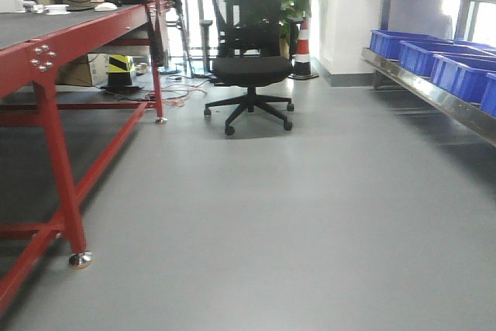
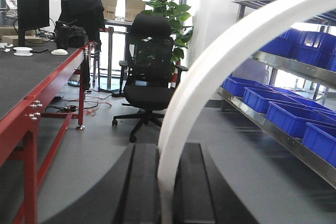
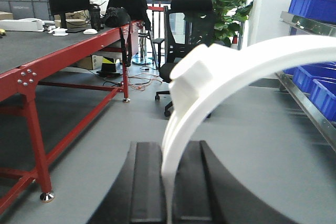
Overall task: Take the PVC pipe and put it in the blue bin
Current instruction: 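Hold both clamps and drive the base toward the blue bin shelf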
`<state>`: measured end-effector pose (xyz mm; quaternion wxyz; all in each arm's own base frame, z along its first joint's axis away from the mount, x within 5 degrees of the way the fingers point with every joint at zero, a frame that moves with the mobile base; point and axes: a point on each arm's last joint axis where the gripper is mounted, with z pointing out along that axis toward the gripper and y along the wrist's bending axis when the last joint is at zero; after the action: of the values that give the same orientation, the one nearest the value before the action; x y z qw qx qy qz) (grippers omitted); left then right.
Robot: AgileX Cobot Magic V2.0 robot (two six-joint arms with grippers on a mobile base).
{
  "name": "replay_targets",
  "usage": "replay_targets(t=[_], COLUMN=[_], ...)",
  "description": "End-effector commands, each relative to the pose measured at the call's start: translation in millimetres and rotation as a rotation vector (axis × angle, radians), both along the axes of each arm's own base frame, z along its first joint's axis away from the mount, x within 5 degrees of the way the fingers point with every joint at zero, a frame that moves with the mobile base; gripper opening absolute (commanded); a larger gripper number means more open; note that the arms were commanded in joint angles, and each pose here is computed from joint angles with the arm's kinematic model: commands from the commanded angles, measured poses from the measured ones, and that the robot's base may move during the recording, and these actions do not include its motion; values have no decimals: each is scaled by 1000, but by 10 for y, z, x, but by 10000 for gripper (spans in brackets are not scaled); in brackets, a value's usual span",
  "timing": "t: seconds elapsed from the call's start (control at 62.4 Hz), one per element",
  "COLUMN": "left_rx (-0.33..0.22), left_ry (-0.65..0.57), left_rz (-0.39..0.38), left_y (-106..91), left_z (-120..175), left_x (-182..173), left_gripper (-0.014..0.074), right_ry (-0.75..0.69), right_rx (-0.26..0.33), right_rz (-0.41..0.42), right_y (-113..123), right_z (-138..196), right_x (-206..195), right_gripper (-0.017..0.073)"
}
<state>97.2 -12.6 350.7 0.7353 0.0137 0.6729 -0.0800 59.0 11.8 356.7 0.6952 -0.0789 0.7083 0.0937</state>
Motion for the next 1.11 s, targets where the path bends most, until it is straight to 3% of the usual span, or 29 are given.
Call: replay_targets(t=[0.0,1.09], left_rx=[-12,-12], left_ry=[-37,-37], left_rz=[5,5], left_y=[7,7], left_z=[39,39], left_x=[-8,-8], left_gripper=[-111,-111], right_ry=[-31,-31], right_rx=[-10,-10], right_rz=[0,0], right_y=[-2,-2], right_z=[25,25], right_x=[-7,-7], right_gripper=[-168,-168])
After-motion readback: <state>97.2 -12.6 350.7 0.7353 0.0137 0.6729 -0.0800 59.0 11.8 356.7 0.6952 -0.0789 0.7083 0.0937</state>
